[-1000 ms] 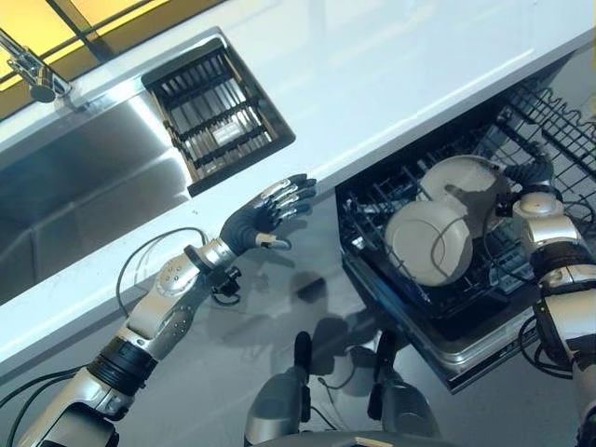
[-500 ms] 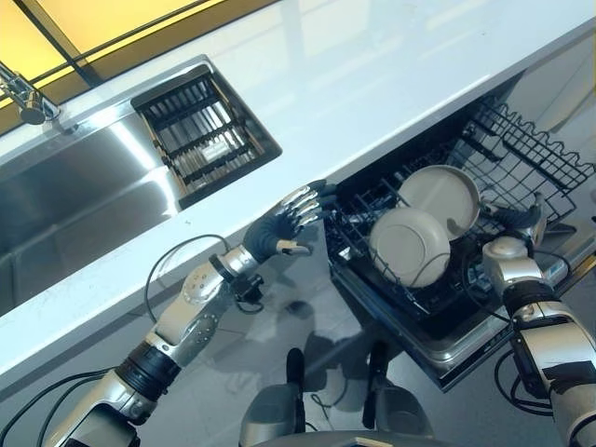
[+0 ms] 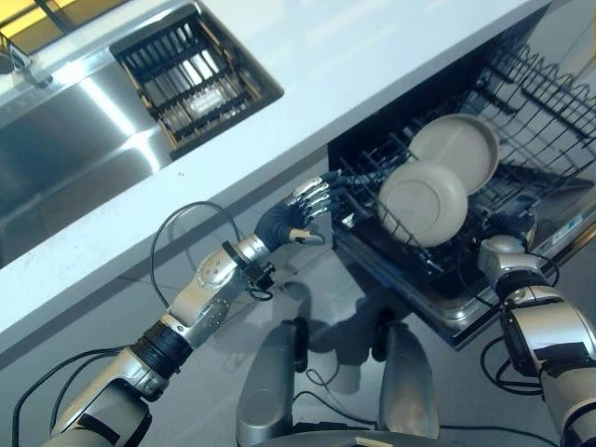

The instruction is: Pick up plates and place into dishwasher.

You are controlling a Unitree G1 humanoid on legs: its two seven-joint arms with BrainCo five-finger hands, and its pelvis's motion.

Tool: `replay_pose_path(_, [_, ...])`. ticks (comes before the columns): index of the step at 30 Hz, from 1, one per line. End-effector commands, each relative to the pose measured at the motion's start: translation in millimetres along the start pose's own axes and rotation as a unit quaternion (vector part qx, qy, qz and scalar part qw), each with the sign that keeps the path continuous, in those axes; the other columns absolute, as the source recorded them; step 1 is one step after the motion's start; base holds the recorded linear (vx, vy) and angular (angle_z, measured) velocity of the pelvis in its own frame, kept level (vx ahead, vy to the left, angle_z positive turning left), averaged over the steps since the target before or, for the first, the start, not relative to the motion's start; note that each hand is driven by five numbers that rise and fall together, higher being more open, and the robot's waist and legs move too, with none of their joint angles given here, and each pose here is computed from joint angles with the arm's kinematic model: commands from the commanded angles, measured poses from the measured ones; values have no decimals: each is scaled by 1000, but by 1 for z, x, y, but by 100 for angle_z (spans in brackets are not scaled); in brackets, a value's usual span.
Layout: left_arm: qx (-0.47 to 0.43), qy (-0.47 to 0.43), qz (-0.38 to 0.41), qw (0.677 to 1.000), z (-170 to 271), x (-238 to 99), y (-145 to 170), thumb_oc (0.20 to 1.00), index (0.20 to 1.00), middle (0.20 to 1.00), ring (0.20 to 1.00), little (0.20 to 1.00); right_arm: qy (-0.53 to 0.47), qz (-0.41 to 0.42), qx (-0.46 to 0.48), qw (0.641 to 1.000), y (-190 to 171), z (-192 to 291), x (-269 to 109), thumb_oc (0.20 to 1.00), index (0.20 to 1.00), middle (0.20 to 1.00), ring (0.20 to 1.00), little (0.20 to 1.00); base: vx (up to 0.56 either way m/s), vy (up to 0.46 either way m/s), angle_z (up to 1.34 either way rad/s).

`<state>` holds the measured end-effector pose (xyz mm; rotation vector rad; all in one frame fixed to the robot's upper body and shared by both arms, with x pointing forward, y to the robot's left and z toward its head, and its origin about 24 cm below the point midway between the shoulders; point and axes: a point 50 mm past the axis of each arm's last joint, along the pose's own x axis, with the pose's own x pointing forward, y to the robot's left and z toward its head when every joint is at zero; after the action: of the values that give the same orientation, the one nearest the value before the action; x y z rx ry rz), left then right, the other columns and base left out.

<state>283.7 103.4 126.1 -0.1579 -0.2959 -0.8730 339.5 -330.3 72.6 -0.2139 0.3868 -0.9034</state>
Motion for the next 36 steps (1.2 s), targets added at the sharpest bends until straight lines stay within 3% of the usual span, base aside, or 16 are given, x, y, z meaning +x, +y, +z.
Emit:
replay_pose_path(1, [-4,-72,-31,997,13,8,-23,1000,1000,1000,1000,1000,25,33,31,999,-1,3,3,1000,1000,1000,1000,1000,-2,-20,6])
replay_pose_path(4, [-5,-70,-33,997,12,8,-24,1000,1000,1000,1000,1000,59,85,44,994,6,-5,1,1000,1000,1000,1000,1000,-4,-22,1])
replay_pose_path(7, [-5,-62,-39,997,14,6,-20,1000,1000,1000,1000,1000,44,229,87,969,24,5,-5,1000,1000,1000,1000,1000,7,-64,-3])
replay_pose_path(8, [-5,-62,-39,997,14,6,-20,1000,1000,1000,1000,1000,42,240,93,965,26,6,-6,1000,1000,1000,1000,1000,20,-80,0])
replay_pose_path(13, [0,-44,-38,998,18,0,-9,1000,1000,1000,1000,1000,-67,363,117,922,37,45,-16,1000,1000,1000,1000,1000,50,-92,-6])
replay_pose_path(19, [5,-29,-34,999,24,-3,3,1000,1000,1000,1000,1000,-139,438,162,873,41,100,-30,1000,1000,1000,1000,1000,39,-84,-2])
replay_pose_path(30, [4,-16,-27,999,35,-9,18,1000,1000,1000,1000,1000,-184,538,288,770,39,175,-59,1000,1000,1000,1000,1000,30,-70,6])
replay_pose_path(36, [5,-9,-25,1000,39,-12,22,1000,1000,1000,1000,1000,-189,521,314,771,33,183,-58,1000,1000,1000,1000,1000,-5,-51,13])
